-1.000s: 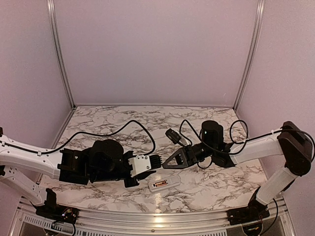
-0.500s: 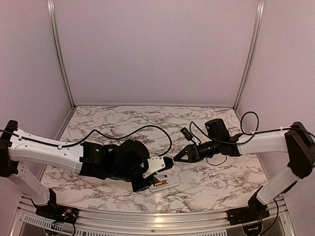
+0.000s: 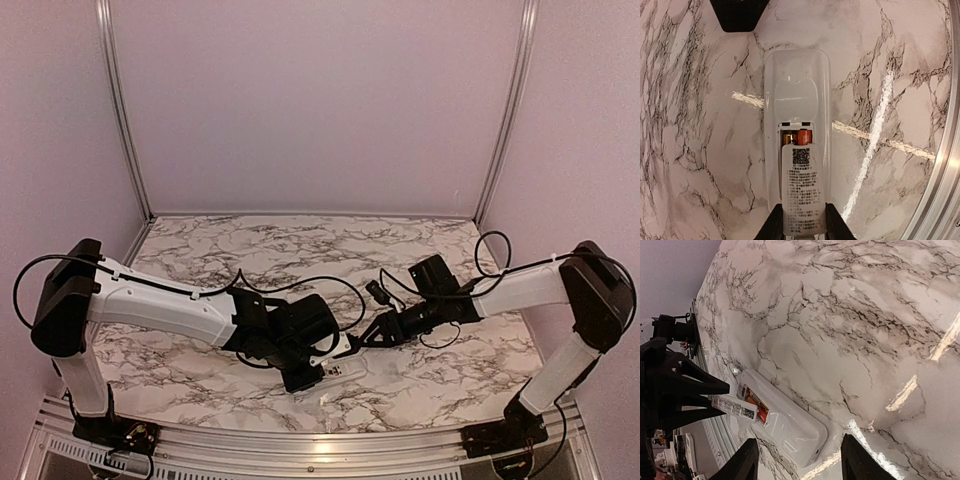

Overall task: Load the batteries into the remote control
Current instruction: Pass from the right arm to the left, then place the battery cover on the remote control without the battery cover.

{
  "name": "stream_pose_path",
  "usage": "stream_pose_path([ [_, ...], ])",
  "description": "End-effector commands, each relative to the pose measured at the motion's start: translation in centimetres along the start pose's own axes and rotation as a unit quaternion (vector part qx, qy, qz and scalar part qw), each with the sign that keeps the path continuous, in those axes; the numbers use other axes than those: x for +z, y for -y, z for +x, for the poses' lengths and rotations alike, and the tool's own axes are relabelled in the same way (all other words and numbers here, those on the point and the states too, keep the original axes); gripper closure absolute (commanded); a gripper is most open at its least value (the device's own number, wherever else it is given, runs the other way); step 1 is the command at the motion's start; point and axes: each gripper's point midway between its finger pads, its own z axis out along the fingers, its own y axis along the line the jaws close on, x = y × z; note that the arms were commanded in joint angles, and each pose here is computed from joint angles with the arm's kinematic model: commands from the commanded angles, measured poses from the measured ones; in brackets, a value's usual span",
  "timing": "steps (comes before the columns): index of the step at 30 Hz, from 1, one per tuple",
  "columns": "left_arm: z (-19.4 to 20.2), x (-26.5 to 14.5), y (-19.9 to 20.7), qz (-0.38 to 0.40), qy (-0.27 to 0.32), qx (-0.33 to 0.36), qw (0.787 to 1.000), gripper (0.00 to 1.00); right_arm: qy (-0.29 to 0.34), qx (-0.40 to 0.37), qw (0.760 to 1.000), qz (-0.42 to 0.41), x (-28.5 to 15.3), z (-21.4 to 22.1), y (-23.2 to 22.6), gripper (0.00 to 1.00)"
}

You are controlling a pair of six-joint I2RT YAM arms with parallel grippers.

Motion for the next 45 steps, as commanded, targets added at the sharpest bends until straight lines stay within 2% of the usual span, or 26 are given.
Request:
stream_pose_path([
  [1, -0.7, 0.0, -0.9, -0.004, -0.005, -0.008, 1.0, 0.87, -0.004, 0.001, 1.0, -0.02, 0.3, 0.5, -0.3, 0.5],
  [5, -0.8, 0.2, -0.9, 0.002, -0.005, -0.004, 1.0, 0.87, 0.002, 0.001, 0.999, -0.047, 0.3, 0.3, -1.0, 0.63],
  [7, -0.8, 0.3, -0.7, 0.007, -0.007, -0.003, 1.0, 0.87, 0.005, 0.007, 0.998, -0.057, 0.1, 0.2, -1.2, 0.66],
  [20, -0.8, 1.6, -0.5, 0.011, -0.014, -0.004, 1.0, 0.87, 0.011, 0.023, 0.992, -0.127, -0.6, 0.2, -3.3, 0.68],
  [35, -2.1, -0.2, -1.2, 0.001, 0.007, -0.008, 1.0, 0.89, 0.007, 0.023, 0.992, -0.124, -0.6, 0.5, -3.1, 0.71],
  [45, -1.3, 1.4, -1.5, 0.004, -0.009, -0.012, 1.0, 0.89, 0.006, 0.021, 0.992, -0.123, -0.6, 0.3, -3.2, 0.72],
])
